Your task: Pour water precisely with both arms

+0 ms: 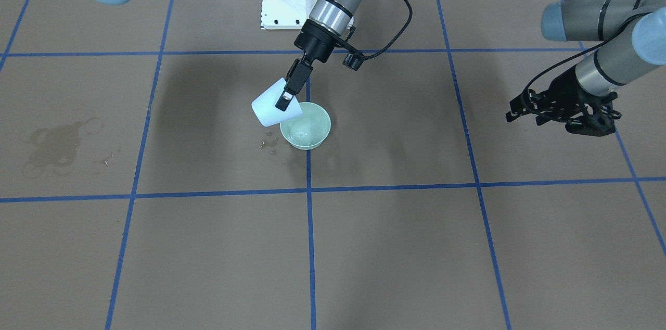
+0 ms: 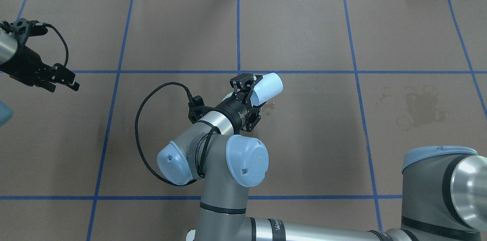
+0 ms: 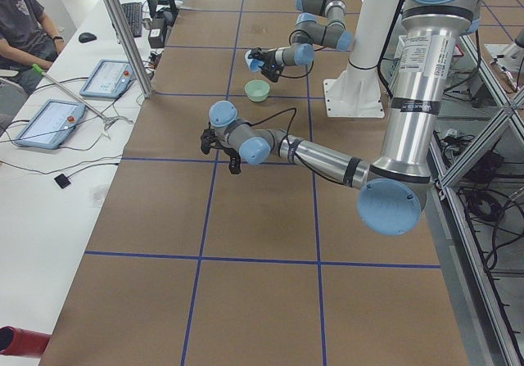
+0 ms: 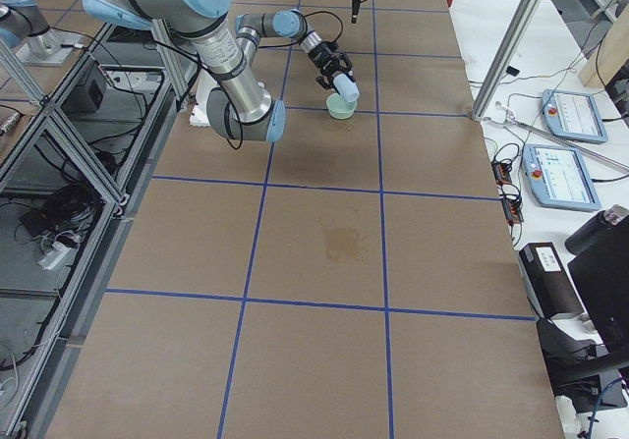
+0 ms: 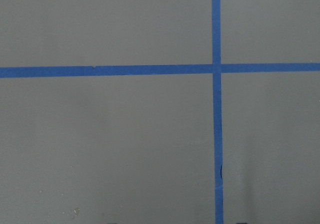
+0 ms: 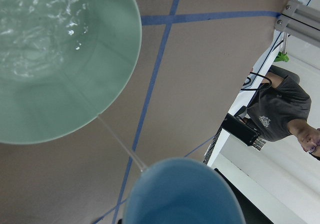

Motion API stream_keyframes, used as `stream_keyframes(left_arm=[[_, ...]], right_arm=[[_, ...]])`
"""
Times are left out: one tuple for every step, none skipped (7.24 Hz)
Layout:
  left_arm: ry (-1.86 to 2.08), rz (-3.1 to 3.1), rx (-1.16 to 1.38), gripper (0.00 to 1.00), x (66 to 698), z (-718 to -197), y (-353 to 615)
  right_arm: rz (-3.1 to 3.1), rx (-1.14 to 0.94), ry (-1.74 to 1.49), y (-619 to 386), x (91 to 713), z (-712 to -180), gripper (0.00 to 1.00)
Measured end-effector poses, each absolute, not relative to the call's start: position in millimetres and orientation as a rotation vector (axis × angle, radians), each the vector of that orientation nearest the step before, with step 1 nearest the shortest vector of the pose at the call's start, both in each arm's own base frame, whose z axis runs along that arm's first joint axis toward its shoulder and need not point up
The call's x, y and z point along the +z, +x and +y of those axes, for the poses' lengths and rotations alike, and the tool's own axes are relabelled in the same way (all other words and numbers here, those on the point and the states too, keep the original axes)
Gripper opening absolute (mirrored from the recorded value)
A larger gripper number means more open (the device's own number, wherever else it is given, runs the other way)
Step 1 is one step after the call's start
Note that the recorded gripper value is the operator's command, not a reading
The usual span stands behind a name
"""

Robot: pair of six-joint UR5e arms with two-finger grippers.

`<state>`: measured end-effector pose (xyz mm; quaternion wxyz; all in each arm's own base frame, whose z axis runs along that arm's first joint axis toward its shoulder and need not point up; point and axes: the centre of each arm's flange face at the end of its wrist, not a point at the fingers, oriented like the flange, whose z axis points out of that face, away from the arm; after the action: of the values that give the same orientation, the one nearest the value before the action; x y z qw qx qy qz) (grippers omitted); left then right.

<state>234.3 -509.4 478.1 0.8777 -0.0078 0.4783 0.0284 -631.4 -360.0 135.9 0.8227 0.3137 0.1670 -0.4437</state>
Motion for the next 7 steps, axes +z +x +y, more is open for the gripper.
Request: stream_keyframes(left_arm=[[-0.014,0.999,0.061,0.84,476.3,-509.4,234.3],[-0.009,1.001,0.062,0.84,473.6,-509.7,234.4],[-0.004,1.004,0.065,0.84,469.9,-510.6,235.0],[0.002,1.007,0.067,0.84,465.6,-511.0,235.2],[0.008,1.011,0.067,0.84,460.8,-510.6,234.8],[0.013,1.014,0.066,0.84,457.0,-509.9,234.3],[0.017,1.015,0.065,0.84,454.4,-509.1,233.7]], right_arm=[[0.243,-0.818,0.681,-626.0,138.0,-365.6,0.0],[0.105,-0.681,0.678,-606.8,144.6,-374.2,0.0],[-0.053,-0.571,0.665,-566.2,160.2,-379.9,0.0],[-0.193,-0.477,0.668,-520.7,177.6,-379.5,0.0],[-0.314,-0.375,0.654,-483.1,197.2,-378.4,0.0],[-0.415,-0.266,0.624,-450.8,217.0,-376.0,0.0],[-0.48,-0.17,0.598,-421.7,238.3,-370.8,0.0]])
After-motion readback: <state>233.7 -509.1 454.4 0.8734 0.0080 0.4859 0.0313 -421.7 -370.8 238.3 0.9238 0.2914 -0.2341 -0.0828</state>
